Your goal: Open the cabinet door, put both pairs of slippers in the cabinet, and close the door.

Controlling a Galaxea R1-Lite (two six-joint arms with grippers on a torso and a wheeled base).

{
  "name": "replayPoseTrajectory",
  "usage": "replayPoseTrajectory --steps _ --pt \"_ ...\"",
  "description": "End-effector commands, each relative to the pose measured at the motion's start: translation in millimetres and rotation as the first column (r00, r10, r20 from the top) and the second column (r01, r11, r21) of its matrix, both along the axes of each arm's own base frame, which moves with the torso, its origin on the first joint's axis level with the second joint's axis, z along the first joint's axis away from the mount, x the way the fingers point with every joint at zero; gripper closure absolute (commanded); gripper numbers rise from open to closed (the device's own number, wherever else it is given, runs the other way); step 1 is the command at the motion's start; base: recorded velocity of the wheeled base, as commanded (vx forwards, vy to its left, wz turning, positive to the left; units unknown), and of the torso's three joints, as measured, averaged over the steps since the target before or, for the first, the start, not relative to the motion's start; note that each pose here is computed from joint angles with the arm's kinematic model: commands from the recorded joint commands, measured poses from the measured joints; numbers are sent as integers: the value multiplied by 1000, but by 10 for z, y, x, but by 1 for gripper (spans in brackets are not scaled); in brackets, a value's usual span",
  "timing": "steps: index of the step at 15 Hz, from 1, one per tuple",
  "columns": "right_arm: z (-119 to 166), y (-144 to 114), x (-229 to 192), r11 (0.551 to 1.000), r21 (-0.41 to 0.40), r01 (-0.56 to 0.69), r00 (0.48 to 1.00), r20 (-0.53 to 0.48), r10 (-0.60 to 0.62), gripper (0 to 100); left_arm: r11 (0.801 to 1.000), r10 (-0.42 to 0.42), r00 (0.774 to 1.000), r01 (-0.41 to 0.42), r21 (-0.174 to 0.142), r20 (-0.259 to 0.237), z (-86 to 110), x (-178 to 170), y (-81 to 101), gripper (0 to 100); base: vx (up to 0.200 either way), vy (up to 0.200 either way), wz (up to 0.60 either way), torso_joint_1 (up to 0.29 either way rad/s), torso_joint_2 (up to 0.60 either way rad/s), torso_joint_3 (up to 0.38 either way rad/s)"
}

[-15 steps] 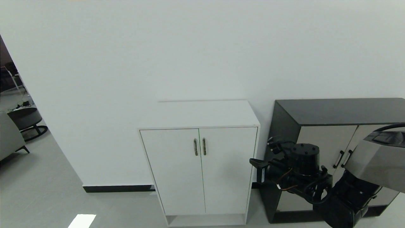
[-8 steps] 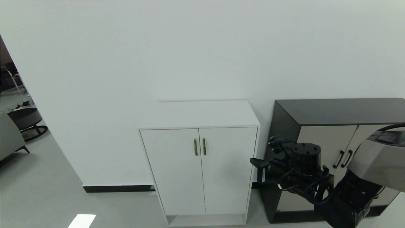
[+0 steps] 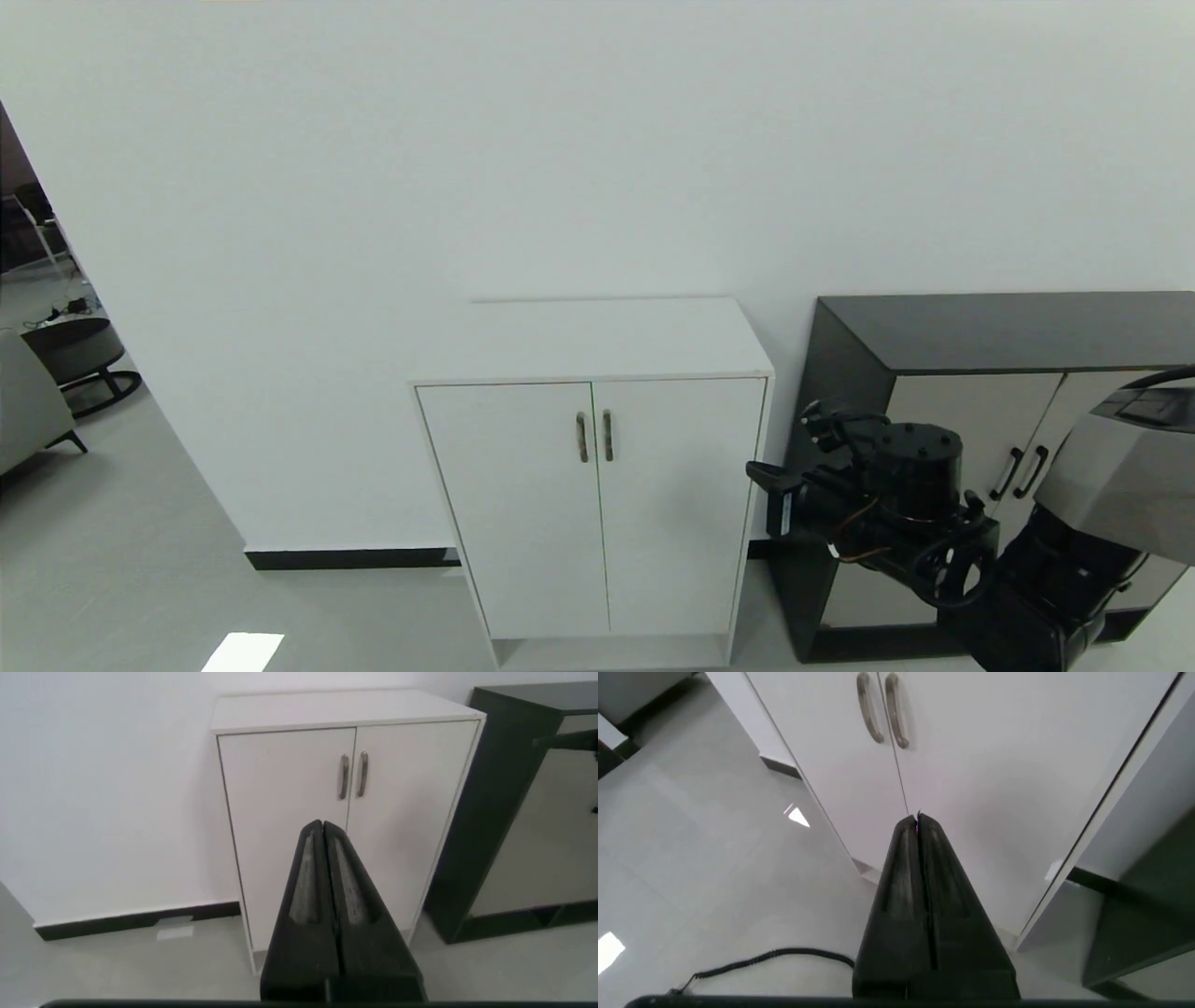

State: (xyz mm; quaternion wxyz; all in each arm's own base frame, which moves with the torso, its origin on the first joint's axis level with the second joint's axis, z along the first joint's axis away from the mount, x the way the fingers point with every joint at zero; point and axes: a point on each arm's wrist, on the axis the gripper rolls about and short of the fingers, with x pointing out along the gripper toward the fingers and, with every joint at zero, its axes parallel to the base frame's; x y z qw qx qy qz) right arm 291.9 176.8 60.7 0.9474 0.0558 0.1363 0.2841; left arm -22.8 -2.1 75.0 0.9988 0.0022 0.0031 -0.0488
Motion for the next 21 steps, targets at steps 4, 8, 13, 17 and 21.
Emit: replayPoseTrajectory --steps 4,8,13,17,21 --pt "14 -518 -438 993 -60 98 995 4 -98 100 1000 1 1000 -1 1 -1 0 1 0 100 0 0 0 0 0 0" --pt "136 -1200 -962 959 -102 264 964 17 -264 100 1000 3 1000 -3 1 0 2 1 -1 100 0 0 0 0 0 0" --pt "483 -1529 -1640 961 -97 258 963 -55 -264 100 1000 1 1000 -1 0 0 2 1 0 100 0 0 0 0 0 0" --pt "455 -1579 -1967 962 -123 244 959 -120 -258 100 1000 3 1000 -3 0 0 2 1 -1 100 0 0 0 0 0 0" --pt "370 -1650 -2493 970 -138 198 971 -104 -213 100 1000 3 1000 -3 0 2 2 0 0 100 0 0 0 0 0 0"
